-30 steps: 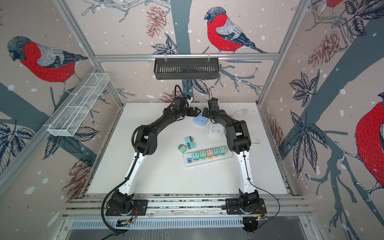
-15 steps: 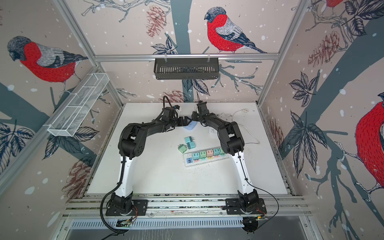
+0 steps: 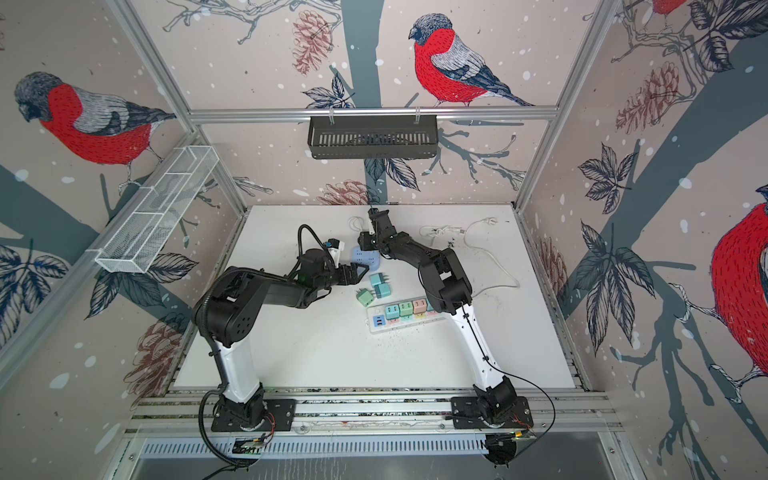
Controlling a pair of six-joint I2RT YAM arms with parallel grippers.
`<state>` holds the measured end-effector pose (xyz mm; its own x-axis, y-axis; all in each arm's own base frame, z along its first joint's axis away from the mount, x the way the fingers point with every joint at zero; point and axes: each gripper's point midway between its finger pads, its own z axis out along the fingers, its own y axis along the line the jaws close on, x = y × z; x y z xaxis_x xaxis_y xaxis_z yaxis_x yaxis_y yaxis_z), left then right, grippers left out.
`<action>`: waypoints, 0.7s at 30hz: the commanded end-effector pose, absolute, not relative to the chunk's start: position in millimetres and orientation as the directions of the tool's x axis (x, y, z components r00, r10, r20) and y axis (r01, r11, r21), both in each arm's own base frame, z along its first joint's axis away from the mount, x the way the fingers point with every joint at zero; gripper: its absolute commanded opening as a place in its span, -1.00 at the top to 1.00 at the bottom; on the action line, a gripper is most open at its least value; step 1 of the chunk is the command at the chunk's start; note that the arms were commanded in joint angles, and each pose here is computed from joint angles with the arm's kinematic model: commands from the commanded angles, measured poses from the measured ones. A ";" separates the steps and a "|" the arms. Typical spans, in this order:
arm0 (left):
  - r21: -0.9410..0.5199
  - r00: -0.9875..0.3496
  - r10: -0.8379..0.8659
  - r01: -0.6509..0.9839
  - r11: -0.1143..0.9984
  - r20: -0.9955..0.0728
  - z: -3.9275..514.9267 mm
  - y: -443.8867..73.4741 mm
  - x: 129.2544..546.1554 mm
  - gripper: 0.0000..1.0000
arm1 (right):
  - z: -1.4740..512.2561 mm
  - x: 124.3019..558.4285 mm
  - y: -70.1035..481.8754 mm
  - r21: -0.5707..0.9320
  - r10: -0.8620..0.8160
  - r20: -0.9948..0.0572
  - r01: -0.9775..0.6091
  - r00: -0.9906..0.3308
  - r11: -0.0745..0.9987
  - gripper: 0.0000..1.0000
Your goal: Insert the plug
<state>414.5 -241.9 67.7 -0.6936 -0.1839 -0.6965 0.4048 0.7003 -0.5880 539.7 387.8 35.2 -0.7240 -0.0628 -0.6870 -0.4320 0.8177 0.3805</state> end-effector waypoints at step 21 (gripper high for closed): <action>-0.371 -0.322 -0.286 0.244 0.896 -0.903 163.6 -125.3 390.3 -0.96 | 34.1 481.9 432.4 0.486 0.007 -0.651 -0.409 -0.759 0.772 -0.19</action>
